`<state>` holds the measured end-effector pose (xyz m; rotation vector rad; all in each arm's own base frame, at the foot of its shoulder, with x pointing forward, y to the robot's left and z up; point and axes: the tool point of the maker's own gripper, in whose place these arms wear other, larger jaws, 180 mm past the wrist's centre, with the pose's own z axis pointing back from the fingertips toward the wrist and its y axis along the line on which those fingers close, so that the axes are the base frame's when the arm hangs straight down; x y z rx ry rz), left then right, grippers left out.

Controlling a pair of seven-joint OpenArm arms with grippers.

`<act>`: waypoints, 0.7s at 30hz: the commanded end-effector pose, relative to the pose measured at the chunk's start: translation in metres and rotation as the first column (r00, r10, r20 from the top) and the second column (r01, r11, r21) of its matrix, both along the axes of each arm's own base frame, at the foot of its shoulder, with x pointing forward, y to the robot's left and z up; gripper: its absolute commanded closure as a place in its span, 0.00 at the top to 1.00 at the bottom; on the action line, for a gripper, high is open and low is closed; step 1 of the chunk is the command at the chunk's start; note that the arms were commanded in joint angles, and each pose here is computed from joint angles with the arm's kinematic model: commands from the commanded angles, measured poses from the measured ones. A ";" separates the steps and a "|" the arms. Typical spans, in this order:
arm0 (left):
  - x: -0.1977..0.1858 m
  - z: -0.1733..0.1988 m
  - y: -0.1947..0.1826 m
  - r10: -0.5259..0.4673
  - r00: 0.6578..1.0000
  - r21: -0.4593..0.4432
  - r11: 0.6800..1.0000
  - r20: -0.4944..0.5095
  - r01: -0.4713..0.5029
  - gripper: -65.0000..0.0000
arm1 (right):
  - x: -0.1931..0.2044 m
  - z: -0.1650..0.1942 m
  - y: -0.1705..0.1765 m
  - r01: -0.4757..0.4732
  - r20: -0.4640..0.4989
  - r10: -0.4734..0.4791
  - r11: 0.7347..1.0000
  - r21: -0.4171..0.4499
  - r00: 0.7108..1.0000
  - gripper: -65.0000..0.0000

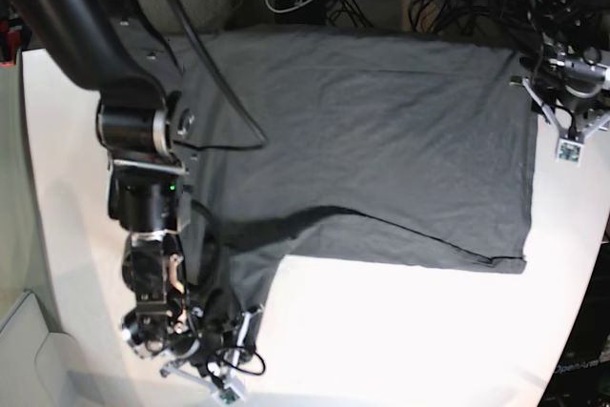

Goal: Layout the t-shirt on the table in an organized manner, then fold the t-shirt properly
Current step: 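Grasp the bunched sleeve with the right gripper and pull it outward, then release the sleeve and move both grippers over the shirt's middle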

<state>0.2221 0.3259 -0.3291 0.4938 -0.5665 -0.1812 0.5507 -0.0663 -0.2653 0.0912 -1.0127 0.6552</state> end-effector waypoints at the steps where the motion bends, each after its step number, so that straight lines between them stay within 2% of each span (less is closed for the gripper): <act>1: 0.005 0.011 0.003 -0.002 0.999 0.023 1.000 0.032 0.001 0.44 | 0.017 0.041 -0.003 0.003 0.098 -0.006 1.000 0.027 0.995 0.06; 6: 0.005 0.012 0.005 0.001 1.000 0.033 0.999 0.028 -0.002 0.44 | 0.029 0.071 -0.014 0.002 0.193 -0.011 0.999 0.049 0.981 0.07; 10: 0.006 0.013 0.005 -0.002 1.000 0.036 0.999 0.031 0.001 0.44 | 0.034 0.091 -0.034 0.017 0.264 -0.054 0.990 0.141 0.963 0.07; 13: 0.006 0.013 0.005 -0.002 1.000 0.036 0.999 0.031 0.001 0.44 | 0.035 0.092 -0.039 0.014 0.276 -0.069 0.980 0.196 0.959 0.07; 18: 0.005 0.012 0.005 -0.001 1.000 0.036 0.999 0.030 0.000 0.44 | 0.036 0.096 -0.052 0.005 0.318 -0.083 0.971 0.238 0.944 0.07; 21: 0.005 0.013 0.006 -0.001 1.000 0.037 0.999 0.030 0.000 0.44 | 0.041 0.092 -0.064 0.044 0.317 -0.129 0.964 0.261 0.939 0.07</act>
